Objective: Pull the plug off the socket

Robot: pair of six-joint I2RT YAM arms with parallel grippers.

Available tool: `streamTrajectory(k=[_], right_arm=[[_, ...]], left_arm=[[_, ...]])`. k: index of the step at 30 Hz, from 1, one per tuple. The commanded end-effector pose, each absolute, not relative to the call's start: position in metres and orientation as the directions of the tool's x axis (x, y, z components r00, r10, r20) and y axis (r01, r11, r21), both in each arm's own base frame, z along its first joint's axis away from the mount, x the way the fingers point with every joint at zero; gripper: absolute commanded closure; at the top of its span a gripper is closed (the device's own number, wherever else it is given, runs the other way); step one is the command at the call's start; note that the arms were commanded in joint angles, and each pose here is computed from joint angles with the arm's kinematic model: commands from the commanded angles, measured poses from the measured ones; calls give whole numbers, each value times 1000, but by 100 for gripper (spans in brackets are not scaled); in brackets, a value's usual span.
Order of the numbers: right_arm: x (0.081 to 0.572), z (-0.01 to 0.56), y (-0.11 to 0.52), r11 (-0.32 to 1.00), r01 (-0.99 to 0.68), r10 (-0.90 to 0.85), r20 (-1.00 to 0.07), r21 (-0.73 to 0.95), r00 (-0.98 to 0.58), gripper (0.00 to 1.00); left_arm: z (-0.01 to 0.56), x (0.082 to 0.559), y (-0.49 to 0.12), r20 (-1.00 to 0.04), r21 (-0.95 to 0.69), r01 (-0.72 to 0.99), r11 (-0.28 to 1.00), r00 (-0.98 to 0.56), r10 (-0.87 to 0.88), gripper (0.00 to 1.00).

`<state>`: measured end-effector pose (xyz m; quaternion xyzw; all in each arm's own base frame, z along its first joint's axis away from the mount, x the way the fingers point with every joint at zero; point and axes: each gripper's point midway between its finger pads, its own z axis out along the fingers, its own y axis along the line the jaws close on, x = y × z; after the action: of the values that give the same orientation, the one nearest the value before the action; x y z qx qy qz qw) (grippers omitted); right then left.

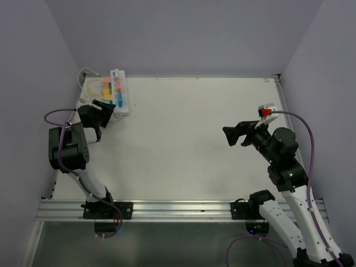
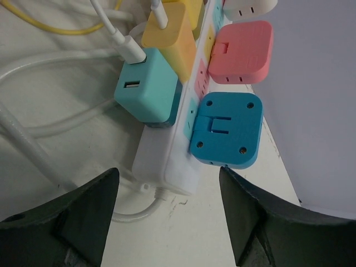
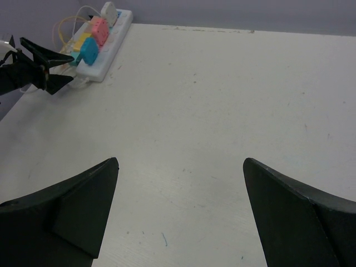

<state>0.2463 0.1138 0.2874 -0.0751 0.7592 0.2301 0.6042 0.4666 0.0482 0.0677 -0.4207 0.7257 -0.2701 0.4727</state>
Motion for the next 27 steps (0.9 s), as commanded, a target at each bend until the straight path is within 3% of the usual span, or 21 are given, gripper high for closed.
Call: streamTrajectory(k=[1, 18, 27], right_arm=[[246, 295, 118, 873, -433, 142, -967, 224, -213, 1], [247, 295, 123, 860, -459, 132, -966, 223, -221, 1], [245, 296, 125, 854, -472, 124, -966, 220, -227, 1]], left_arm=[[81, 487, 57, -503, -797, -292, 529, -164, -848, 24], [46, 491, 42, -433, -833, -269, 484, -227, -872, 28], [39, 489, 38, -397, -864, -243, 442, -213, -893, 48]])
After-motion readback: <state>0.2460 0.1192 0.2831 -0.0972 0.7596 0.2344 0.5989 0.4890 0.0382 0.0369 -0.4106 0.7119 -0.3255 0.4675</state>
